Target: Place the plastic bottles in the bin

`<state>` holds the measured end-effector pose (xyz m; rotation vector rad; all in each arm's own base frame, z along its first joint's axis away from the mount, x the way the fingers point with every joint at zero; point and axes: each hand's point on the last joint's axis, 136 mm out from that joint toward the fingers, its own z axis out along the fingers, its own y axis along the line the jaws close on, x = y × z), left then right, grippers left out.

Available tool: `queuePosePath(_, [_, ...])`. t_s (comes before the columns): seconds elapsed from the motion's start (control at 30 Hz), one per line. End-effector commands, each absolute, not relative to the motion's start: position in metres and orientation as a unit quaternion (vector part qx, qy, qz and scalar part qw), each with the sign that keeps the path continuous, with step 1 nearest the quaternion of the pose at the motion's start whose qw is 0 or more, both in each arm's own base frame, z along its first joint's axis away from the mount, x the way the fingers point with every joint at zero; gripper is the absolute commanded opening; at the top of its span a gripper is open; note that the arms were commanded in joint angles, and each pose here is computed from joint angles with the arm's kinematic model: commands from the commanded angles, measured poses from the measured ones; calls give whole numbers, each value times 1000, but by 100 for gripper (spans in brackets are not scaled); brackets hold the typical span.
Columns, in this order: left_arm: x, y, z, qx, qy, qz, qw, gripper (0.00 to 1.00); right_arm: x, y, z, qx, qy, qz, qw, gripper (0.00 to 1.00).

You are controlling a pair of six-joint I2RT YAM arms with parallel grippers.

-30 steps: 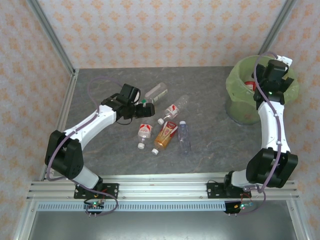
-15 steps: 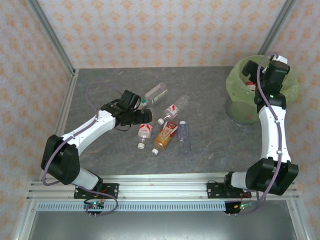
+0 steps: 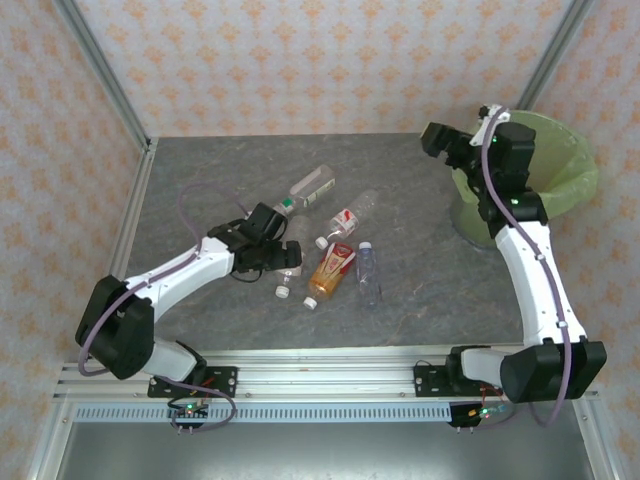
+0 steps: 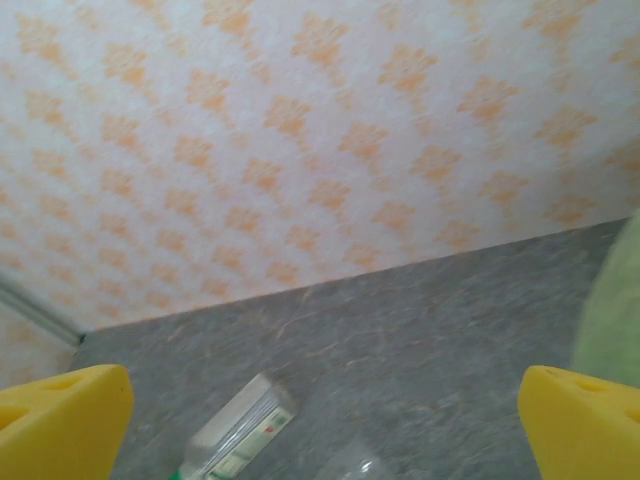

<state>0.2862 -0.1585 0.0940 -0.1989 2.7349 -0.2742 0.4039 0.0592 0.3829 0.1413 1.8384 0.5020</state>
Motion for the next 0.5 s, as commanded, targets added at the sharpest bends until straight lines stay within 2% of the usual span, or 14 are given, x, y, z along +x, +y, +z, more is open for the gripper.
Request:
queuePosePath(0.0, [269,-148,92,-67,976,-71,197,100,395,84,381,39,785,243,568,99])
queuePosePath(0.3, [268,-159,84,-51,970,-98,218,100,396,106,356,76,779,306,542,99])
queuePosePath(0.47, [272,-178,83,-5,970,-99,222,100,394,104,347,82,786,299,536,99])
